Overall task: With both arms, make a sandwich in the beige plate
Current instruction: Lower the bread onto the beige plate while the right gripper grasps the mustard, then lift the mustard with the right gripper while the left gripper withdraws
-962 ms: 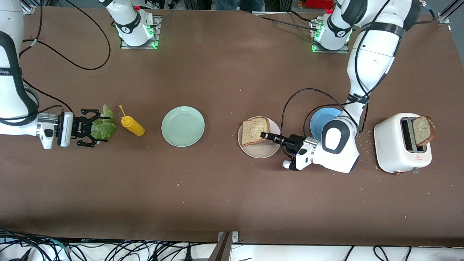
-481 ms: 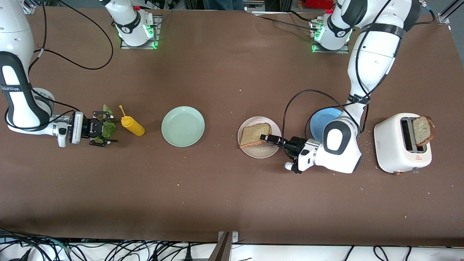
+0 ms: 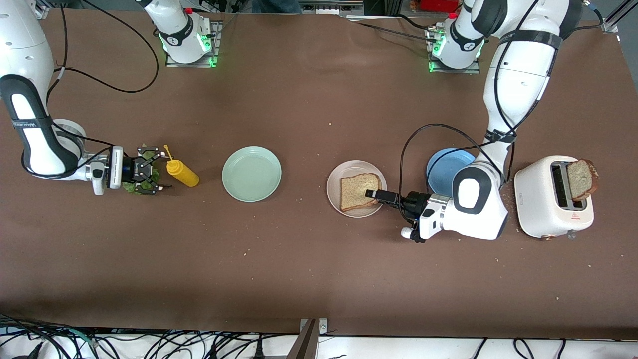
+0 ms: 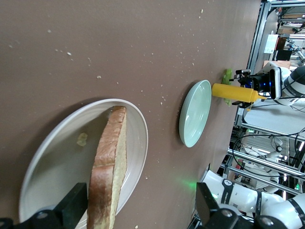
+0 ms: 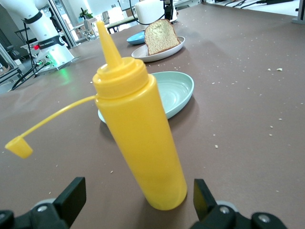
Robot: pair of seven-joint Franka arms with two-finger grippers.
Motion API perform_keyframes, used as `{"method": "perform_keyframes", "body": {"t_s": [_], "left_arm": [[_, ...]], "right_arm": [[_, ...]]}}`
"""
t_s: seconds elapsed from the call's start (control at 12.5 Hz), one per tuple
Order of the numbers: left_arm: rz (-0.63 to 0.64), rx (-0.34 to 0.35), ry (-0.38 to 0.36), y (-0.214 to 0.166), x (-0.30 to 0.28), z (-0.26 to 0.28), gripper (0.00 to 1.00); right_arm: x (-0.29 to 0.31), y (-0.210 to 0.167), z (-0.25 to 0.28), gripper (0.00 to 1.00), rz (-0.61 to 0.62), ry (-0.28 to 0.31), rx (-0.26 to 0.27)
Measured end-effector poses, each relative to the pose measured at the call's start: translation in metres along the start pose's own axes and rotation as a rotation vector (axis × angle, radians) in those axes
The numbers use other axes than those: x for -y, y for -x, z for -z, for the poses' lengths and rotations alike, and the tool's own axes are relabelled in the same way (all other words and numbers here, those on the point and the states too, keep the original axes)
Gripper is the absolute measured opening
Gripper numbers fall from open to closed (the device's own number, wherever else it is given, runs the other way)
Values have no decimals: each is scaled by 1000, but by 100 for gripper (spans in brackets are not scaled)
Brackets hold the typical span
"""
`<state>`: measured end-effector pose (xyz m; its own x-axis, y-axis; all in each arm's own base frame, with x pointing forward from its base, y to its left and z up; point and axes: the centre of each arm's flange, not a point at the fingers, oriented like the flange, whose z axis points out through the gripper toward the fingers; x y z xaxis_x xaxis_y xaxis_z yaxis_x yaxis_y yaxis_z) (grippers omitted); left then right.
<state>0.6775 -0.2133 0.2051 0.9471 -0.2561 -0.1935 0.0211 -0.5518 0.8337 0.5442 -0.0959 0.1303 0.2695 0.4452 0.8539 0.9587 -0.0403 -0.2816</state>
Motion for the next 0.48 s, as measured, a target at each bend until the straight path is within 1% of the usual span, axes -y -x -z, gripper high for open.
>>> {"method": "perform_keyframes", "body": {"t_s": [0.16, 0.32, 0.48], "left_arm": [[26, -21, -48, 1, -8, 24, 100], [63, -44, -95, 3, -18, 47, 100], [85, -65, -171, 7, -20, 74, 100]], "right_arm": [[2, 3, -4, 100, 6, -1, -14], [2, 3, -11, 100, 6, 11, -47], [-1, 0, -22, 100, 2, 17, -78]]}}
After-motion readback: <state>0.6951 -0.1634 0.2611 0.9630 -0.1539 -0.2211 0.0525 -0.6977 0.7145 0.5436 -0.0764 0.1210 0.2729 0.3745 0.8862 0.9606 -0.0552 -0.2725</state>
